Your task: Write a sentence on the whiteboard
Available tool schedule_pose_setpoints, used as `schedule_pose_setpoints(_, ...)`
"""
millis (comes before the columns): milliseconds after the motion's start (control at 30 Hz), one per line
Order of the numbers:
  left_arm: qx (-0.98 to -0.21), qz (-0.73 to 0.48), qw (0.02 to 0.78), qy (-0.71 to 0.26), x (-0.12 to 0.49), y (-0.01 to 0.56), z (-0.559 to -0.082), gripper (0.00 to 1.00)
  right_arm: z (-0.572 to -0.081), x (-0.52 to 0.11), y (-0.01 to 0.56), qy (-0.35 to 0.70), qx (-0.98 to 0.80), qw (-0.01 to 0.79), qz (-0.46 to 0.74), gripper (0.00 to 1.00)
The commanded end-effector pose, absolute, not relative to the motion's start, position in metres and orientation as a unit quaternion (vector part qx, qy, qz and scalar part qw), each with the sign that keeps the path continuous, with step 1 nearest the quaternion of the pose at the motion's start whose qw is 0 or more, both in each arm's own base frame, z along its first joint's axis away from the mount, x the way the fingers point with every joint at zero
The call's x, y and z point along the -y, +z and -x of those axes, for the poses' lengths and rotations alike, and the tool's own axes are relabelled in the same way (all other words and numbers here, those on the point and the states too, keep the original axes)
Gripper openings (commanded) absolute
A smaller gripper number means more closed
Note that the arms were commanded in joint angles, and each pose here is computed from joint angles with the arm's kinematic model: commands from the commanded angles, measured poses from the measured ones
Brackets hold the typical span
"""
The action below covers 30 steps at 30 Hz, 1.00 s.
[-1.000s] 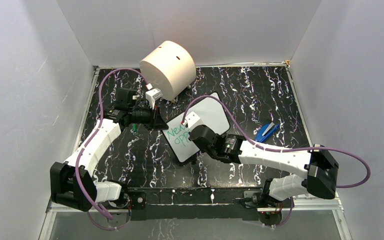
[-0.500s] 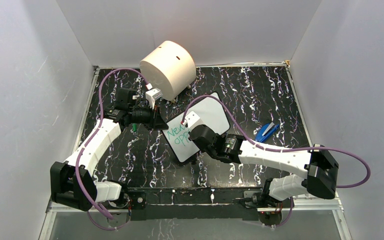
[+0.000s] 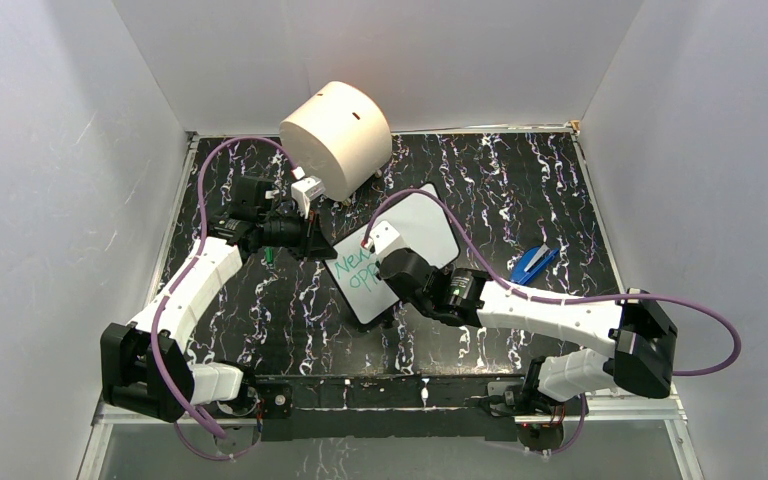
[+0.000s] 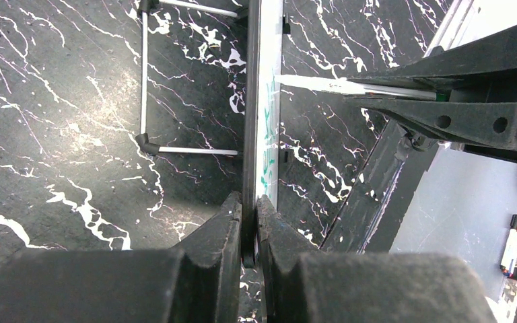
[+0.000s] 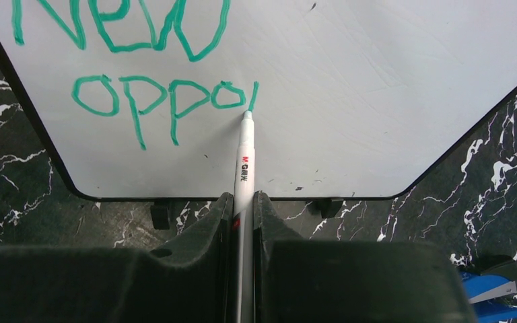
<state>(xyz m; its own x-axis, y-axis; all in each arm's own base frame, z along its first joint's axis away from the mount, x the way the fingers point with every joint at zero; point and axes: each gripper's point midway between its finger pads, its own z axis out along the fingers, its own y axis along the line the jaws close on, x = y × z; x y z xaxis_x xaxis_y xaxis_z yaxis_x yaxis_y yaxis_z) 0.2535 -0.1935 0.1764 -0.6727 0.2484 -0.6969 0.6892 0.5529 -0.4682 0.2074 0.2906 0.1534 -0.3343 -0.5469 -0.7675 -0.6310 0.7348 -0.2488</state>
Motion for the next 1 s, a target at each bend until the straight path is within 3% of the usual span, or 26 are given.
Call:
schedule_pose_setpoints(0, -0.849, -0.284, 0.279, -0.347, 0.183, 0.161, -0.256, 0.0, -0.225, -0.314, 0.202, 0.09, -0.789, 0.517, 0.318, 0.0)
schedule_pose_setpoints(967, -0.85, -0.284, 0.284, -0.342, 0.182, 0.163, -0.256, 0.0, -0.233, -0.298, 0.199, 0.07, -0.8, 0.514, 0.301, 0.0)
